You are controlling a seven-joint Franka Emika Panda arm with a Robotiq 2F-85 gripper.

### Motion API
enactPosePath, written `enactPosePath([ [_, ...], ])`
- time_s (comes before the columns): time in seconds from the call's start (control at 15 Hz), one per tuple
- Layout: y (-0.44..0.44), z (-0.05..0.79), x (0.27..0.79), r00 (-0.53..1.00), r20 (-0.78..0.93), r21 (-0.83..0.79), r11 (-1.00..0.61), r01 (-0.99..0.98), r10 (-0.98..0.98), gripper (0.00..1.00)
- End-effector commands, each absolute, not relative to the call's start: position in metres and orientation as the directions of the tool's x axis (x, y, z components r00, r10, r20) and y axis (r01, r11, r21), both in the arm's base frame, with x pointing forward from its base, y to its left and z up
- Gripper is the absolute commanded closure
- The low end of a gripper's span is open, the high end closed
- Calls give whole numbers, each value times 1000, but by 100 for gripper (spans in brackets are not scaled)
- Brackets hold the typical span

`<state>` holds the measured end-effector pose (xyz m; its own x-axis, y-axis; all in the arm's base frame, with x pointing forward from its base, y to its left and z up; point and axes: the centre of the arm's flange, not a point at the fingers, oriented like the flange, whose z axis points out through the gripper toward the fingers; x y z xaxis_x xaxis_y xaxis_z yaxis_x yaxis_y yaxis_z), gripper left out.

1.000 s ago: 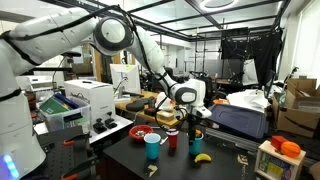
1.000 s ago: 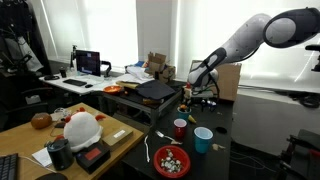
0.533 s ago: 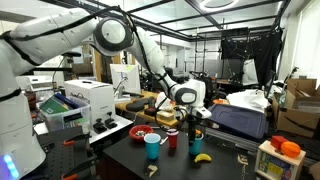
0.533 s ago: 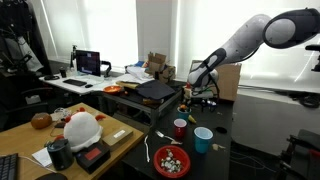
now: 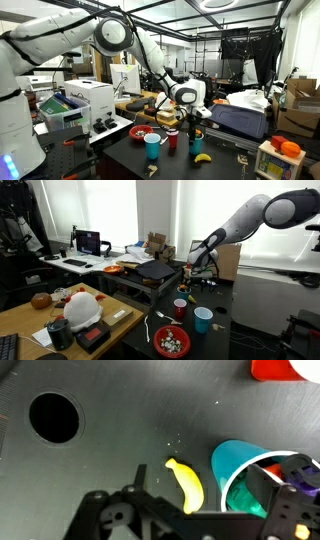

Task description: Pick up the cup and pour it's contents in the bowl

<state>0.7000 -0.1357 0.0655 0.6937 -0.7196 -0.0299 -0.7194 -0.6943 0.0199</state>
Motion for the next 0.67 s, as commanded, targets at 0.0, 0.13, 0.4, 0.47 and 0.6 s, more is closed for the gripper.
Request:
enactPosePath([
  [0.0, -133, 71, 709, 668, -5, 7, -668, -744, -744, 0],
  [0.13, -133, 70, 710, 661, -4, 9, -661, -750, -750, 0],
  [0.4, -132, 62, 709, 638, 1, 23, -638, -770, -770, 0],
  [0.47, -133, 59, 708, 636, 5, 28, -635, -772, -772, 0],
  [0.6, -134, 53, 706, 625, 12, 36, -624, -780, -781, 0],
])
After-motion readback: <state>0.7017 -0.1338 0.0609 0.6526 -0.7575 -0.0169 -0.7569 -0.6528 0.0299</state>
